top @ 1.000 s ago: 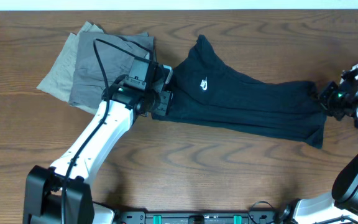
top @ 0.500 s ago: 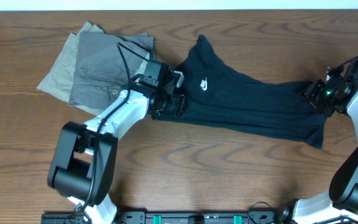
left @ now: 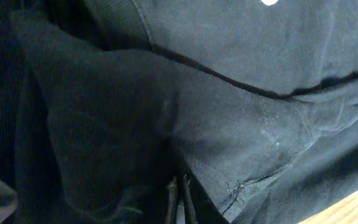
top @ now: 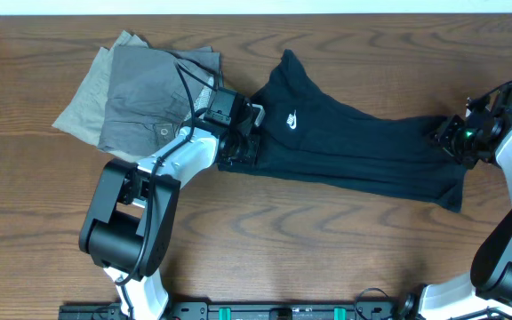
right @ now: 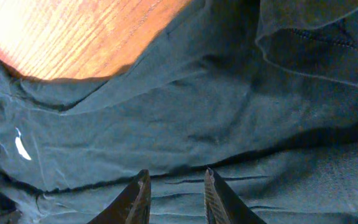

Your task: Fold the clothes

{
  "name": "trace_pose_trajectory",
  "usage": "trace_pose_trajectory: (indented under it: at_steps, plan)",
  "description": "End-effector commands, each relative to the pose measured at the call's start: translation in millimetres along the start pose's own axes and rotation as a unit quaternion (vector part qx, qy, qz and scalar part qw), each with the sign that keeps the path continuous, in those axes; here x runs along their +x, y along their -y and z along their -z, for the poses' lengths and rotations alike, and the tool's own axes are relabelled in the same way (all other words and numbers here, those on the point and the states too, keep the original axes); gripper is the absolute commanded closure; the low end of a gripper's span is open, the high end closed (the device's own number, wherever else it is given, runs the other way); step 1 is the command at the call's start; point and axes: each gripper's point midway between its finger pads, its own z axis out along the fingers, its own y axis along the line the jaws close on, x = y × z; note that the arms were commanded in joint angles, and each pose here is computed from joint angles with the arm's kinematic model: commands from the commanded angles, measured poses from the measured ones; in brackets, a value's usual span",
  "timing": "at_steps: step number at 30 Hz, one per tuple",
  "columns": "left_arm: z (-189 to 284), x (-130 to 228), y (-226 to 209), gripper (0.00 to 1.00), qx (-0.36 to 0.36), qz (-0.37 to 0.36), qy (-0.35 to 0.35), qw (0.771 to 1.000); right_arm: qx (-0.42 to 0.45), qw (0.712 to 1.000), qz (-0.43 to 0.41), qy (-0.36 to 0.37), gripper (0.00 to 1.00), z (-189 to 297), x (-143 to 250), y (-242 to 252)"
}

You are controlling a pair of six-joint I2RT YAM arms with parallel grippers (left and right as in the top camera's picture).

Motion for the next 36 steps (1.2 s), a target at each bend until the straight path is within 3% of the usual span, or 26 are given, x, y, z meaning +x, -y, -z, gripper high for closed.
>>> trace_pose_trajectory:
  at_steps: [1, 18, 22, 23, 25, 29, 36]
  plan:
    - [10.7, -11.8, 4.4, 0.94, -0.001, 0.004, 0.018, 1.000, -0.001, 1.000, 0.019, 0.015, 0.72, 8.8, -5.9, -7.9]
    - [38.9, -54.3, 32.8, 0.94, 0.018, -0.037, 0.110, 0.993, 0.009, 1.000, 0.019, 0.018, 0.72, 8.9, -7.1, -4.7]
    - [36.5, -43.4, 17.7, 0.94, -0.021, -0.024, 0.089, 0.995, 0.010, 1.000, 0.018, 0.017, 0.71, 8.9, -6.6, -4.2]
    - [36.1, -36.6, 7.3, 0.91, -0.049, -0.017, 0.076, 0.996, 0.010, 1.000, 0.018, 0.016, 0.71, 8.9, -6.0, -4.1]
    - [37.3, -27.0, -11.1, 0.75, -0.100, -0.009, 0.060, 0.993, 0.011, 1.000, 0.017, 0.015, 0.71, 8.9, -5.5, -3.9]
    - [37.4, -21.3, -19.4, 0.59, -0.122, -0.023, 0.049, 0.991, 0.010, 1.000, 0.017, 0.015, 0.71, 8.9, -5.6, -4.0]
    - [16.2, -12.8, -27.8, 0.56, -0.125, -0.025, 0.028, 0.991, 0.011, 1.000, 0.017, 0.014, 0.71, 8.8, -5.0, -3.8]
